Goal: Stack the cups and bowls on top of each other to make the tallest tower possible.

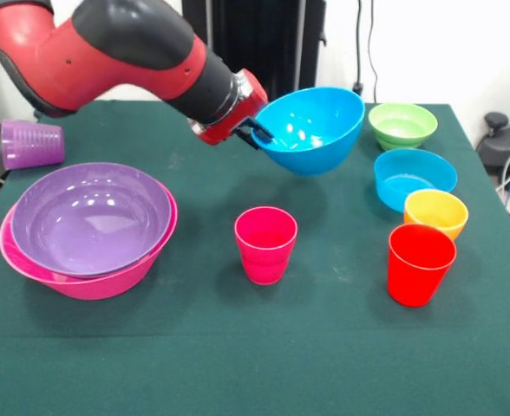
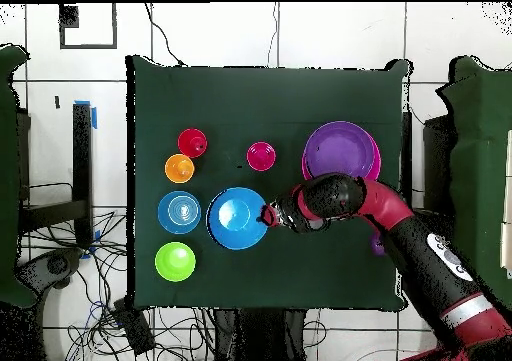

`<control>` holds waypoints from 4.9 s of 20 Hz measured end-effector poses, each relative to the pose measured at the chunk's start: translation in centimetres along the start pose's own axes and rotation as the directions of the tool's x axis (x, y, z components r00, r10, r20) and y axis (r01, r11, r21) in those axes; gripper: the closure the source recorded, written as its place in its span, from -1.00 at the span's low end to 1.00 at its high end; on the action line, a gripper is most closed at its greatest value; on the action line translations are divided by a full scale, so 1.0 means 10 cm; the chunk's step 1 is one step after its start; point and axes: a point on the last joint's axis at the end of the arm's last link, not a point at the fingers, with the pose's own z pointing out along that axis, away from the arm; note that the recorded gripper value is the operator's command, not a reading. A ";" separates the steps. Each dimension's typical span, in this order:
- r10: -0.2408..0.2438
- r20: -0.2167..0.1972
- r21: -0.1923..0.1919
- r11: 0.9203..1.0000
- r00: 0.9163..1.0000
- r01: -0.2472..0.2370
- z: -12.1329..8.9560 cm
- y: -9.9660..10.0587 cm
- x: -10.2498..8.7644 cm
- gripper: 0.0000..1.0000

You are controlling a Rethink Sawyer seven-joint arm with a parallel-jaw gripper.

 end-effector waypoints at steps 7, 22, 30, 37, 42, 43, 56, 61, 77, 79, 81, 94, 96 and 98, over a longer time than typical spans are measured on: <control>-0.029 0.004 0.065 0.997 1.000 0.029 -0.37 0.08 -0.07 1.00; -0.037 -0.037 0.086 0.995 0.999 0.040 -0.91 0.32 -0.11 1.00; -0.029 -0.030 0.128 0.991 0.999 0.033 -1.14 0.33 -0.21 1.00; -0.017 -0.010 0.170 0.985 1.000 0.018 -1.37 0.29 -0.37 1.00; -0.006 0.019 0.195 0.981 1.000 0.003 -1.53 0.23 -0.47 1.00; -0.003 0.029 0.204 0.979 1.000 -0.003 -1.58 0.20 -0.49 1.00; 0.039 0.098 0.263 0.963 0.994 -0.064 -2.03 -0.12 -0.64 1.00; 0.062 0.099 0.291 0.953 0.993 -0.088 -2.18 -0.29 -0.63 1.00; 0.046 0.111 0.322 0.943 0.993 -0.079 -2.25 -0.89 -0.53 1.00; 0.035 0.105 0.325 0.943 0.994 -0.068 -2.23 -0.95 -0.52 1.00; 0.026 0.098 0.330 0.942 0.995 -0.057 -2.20 -1.00 -0.51 1.00; -0.031 0.065 0.322 0.947 0.997 0.009 -2.03 -1.17 -0.47 1.00; -0.042 0.063 0.322 0.946 0.997 0.020 -2.03 -1.19 -0.47 1.00; -0.050 0.062 0.323 0.946 0.997 0.027 -2.03 -1.21 -0.48 1.00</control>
